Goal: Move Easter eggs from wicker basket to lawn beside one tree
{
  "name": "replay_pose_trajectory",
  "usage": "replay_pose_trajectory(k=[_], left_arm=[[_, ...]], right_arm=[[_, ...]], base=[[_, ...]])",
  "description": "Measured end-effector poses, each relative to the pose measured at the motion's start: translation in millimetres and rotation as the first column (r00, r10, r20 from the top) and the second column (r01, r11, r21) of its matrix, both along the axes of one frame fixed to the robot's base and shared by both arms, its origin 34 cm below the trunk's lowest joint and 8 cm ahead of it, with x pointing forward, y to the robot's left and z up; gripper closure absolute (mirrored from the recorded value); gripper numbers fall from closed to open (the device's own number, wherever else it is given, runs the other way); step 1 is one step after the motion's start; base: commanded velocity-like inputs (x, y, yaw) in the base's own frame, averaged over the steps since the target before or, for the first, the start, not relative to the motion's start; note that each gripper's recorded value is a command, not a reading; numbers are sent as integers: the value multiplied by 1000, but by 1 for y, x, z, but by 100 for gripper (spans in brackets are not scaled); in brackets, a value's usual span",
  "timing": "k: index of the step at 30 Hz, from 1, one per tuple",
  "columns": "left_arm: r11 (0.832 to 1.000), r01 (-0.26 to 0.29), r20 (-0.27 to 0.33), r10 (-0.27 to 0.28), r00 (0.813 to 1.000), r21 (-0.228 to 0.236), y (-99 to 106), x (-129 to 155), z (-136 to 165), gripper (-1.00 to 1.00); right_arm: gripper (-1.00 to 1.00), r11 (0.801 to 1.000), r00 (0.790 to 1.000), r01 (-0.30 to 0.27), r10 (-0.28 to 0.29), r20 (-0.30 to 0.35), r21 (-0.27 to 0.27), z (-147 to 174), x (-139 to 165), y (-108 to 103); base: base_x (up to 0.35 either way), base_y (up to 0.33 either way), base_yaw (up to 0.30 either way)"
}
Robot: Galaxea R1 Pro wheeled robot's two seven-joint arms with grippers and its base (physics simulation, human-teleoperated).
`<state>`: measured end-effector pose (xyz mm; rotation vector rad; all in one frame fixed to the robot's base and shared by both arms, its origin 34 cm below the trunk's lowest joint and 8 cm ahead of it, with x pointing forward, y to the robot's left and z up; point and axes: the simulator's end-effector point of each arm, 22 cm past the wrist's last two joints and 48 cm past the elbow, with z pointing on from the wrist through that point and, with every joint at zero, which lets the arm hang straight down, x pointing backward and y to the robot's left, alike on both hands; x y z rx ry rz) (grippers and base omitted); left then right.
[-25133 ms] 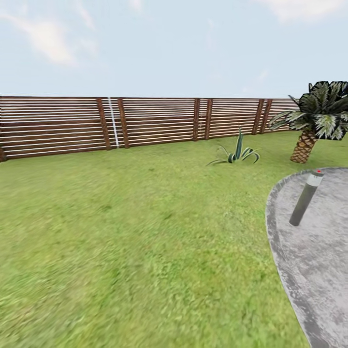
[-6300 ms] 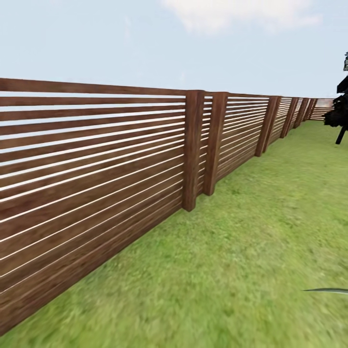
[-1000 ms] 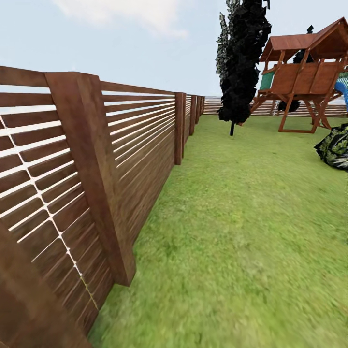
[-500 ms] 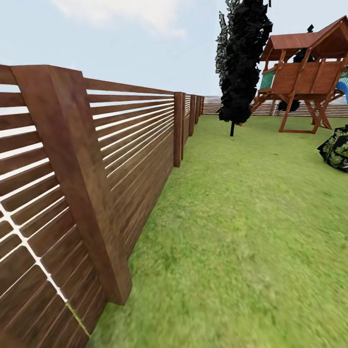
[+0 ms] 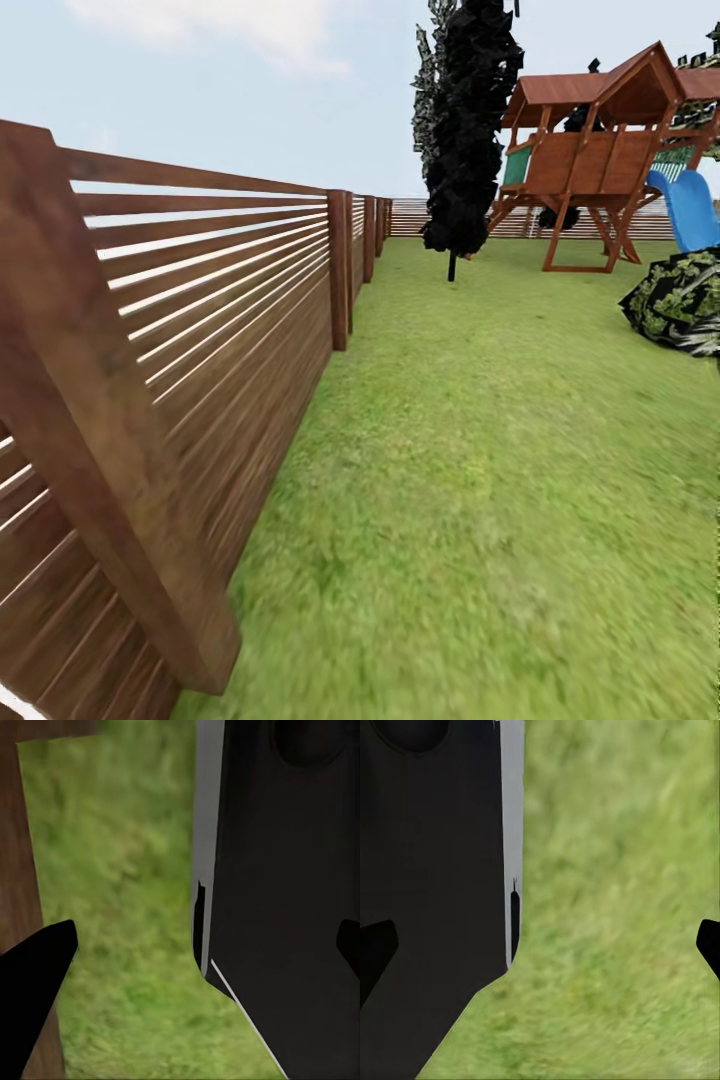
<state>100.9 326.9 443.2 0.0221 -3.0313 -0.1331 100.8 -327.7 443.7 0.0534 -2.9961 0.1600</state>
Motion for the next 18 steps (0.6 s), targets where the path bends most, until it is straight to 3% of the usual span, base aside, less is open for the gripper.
replay_pose_trajectory(k=[18], left_arm=[[1000, 1, 0, -1, 1000, -12, -9, 0, -1, -100]], right_arm=[[-100, 1000, 1000, 1, -1, 0, 0, 0, 0, 0]], base=[[339, 0, -78]])
